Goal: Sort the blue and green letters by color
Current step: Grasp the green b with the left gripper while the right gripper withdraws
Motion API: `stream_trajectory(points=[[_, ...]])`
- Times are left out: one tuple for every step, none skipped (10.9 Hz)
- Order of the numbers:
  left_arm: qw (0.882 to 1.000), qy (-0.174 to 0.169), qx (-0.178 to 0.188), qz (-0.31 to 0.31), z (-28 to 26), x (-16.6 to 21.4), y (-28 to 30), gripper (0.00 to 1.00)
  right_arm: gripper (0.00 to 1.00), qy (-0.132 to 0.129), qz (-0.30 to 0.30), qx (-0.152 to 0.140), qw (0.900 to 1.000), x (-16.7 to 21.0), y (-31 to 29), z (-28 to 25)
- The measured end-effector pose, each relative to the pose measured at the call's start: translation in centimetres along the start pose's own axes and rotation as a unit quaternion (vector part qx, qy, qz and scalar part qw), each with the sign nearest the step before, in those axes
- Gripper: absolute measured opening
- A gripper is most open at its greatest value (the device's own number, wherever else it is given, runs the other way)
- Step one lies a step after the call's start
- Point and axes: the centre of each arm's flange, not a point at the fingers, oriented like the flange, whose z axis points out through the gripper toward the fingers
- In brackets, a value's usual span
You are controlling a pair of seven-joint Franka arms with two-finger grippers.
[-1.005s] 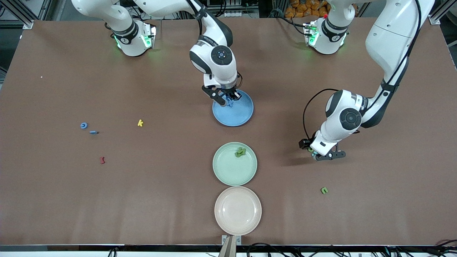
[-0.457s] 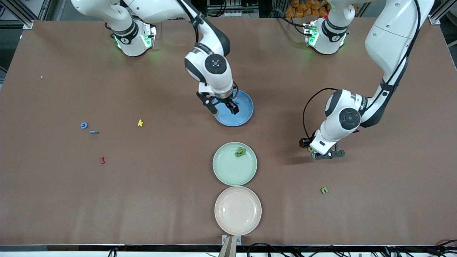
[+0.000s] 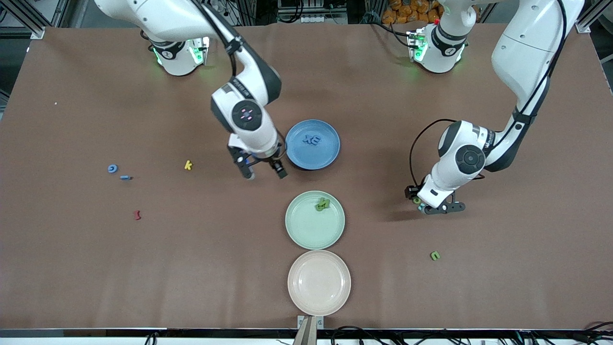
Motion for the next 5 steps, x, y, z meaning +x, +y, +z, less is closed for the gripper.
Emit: stream_trajectory(points=[[1.000, 0.003, 0.002, 0.002, 0.0, 0.2, -0.4, 0.71, 1.00, 0.000, 0.023, 0.001, 1.000, 3.3, -0.3, -0.4], [1.000, 0.005, 0.005, 0.004, 0.0, 0.2, -0.6, 0.72, 1.00, 0.003, 0.046, 0.005, 0.999, 6.8, -0.4, -1.0], [1.000, 0.005, 0.006, 0.005, 0.1, 0.3, -0.7, 0.70, 1.00, 0.009, 0.069, 0.007, 0.998, 10.7, -0.3, -1.7], [1.000, 0.005, 0.005, 0.005, 0.1, 0.3, -0.6, 0.68, 1.00, 0.019, 0.087, 0.008, 0.996, 14.4, 0.1, -2.2], [1.000, 0.005, 0.005, 0.006, 0.1, 0.3, -0.5, 0.68, 1.00, 0.031, 0.108, 0.005, 0.994, 18.3, 0.9, -2.5]])
